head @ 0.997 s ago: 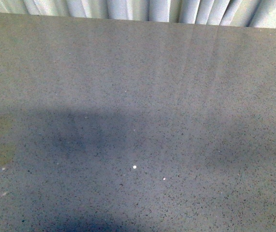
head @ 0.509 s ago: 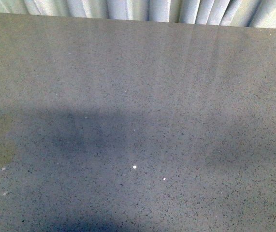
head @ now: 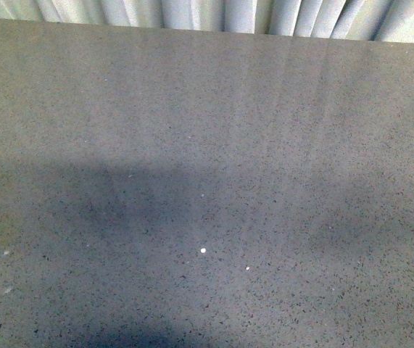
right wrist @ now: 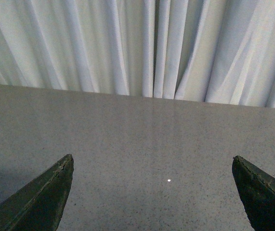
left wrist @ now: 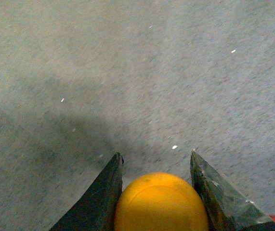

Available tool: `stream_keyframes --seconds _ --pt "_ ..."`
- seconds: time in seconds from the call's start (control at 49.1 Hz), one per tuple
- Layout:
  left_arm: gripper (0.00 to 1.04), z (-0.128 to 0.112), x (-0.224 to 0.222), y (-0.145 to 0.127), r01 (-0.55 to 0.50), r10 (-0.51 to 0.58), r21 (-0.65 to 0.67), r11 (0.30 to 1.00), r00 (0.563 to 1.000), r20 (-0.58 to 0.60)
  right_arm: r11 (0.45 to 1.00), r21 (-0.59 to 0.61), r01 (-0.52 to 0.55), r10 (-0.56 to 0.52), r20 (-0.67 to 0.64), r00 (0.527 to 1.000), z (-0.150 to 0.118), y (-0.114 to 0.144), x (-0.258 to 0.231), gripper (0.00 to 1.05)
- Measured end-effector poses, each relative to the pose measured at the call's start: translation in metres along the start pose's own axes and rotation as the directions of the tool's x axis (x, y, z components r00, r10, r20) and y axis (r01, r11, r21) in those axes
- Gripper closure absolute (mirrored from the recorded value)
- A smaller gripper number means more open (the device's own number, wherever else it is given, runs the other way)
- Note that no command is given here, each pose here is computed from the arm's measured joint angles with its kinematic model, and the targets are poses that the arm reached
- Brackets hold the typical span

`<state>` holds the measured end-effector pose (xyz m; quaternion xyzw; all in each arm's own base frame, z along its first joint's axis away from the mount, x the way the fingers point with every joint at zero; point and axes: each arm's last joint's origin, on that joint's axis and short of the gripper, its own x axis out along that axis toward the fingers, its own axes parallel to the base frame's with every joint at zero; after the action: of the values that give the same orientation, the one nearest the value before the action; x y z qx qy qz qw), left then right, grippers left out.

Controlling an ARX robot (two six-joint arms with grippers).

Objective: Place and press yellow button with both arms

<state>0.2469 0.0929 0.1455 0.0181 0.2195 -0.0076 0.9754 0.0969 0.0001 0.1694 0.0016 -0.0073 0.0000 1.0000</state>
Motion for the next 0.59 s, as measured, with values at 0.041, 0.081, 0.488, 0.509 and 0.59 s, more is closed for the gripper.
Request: stream_keyframes --seconds 0.041,0.081,0.488,0.509,0.59 --pt "0.71 0.008 0.003 -0.016 0.038 -0.038 0.017 0.999 0.999 0.018 1.0 0.0 0.0 0.0 0.0 1.0 0.0 0.0 0.0 0.09" --pt "0.71 0.013 0.008 -0.035 0.079 -0.08 0.036 0.996 0.996 0.027 1.0 0.0 0.0 0.0 0.0 1.0 0.0 0.0 0.0 0.09" --pt "0.71 0.007 0.048 -0.187 0.36 -0.376 0.229 0.904 0.926 0.028 1.0 0.0 0.0 0.0 0.0 1.0 0.0 0.0 0.0 0.09" --pt "0.71 0.005 0.05 -0.191 0.363 -0.378 0.232 0.902 0.925 0.023 1.0 0.0 0.0 0.0 0.0 1.0 0.0 0.0 0.0 0.09" --pt "0.71 -0.003 0.06 -0.208 0.381 -0.394 0.244 0.892 0.919 0.006 1.0 0.0 0.0 0.0 0.0 1.0 0.0 0.0 0.0 0.09"
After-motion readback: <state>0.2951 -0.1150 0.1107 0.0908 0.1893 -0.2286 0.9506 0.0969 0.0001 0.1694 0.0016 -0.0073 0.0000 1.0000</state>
